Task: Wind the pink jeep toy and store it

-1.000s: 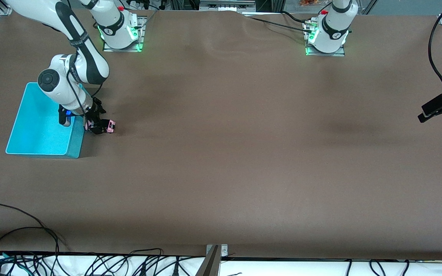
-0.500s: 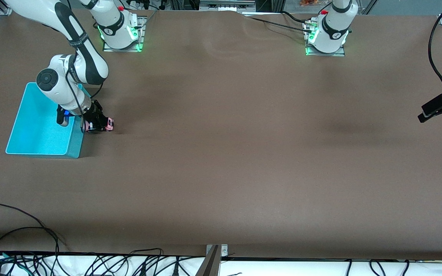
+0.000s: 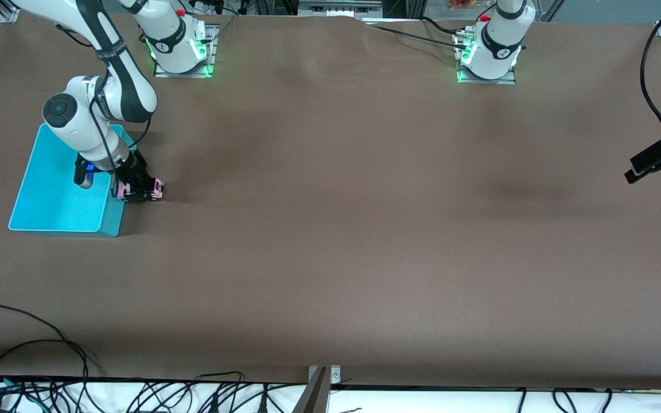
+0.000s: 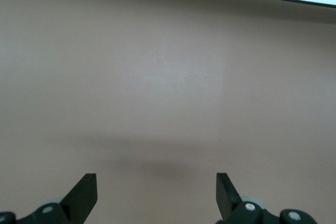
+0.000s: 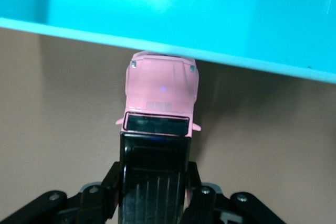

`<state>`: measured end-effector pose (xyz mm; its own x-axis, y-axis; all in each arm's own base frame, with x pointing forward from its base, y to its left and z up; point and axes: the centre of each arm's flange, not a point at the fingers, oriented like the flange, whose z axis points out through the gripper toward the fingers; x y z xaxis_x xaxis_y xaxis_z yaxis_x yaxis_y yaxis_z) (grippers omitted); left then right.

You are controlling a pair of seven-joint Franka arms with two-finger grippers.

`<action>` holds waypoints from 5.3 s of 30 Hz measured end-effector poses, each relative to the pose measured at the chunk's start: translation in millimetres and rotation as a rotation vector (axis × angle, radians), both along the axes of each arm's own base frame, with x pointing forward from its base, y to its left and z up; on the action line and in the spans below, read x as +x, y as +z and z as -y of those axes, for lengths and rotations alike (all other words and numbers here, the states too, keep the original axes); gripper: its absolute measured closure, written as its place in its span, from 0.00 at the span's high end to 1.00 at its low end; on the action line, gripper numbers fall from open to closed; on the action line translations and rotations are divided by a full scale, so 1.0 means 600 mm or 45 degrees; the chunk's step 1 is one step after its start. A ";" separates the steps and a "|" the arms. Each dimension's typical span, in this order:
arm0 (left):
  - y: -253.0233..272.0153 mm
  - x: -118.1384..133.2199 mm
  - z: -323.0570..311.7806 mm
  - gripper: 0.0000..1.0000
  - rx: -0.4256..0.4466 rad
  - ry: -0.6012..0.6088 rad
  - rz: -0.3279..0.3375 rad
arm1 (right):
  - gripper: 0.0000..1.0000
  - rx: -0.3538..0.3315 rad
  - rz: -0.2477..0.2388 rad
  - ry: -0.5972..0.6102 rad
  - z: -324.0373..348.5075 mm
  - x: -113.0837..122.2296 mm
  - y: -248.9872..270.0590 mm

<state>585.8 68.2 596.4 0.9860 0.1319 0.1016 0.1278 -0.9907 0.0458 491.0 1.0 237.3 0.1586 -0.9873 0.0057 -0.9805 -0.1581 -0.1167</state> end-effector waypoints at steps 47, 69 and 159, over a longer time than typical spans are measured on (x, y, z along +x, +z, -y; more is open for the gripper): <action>0.001 0.000 0.002 1.00 0.000 -0.003 0.002 | 0.52 -0.028 -0.179 1.082 0.147 0.050 0.227; 0.001 0.000 0.002 1.00 0.000 -0.003 0.002 | 0.52 0.066 -0.320 1.349 0.348 -0.032 0.067; -0.006 -0.002 0.092 1.00 0.083 -0.151 -0.065 | 1.00 0.014 -0.374 1.376 0.345 -0.027 -0.078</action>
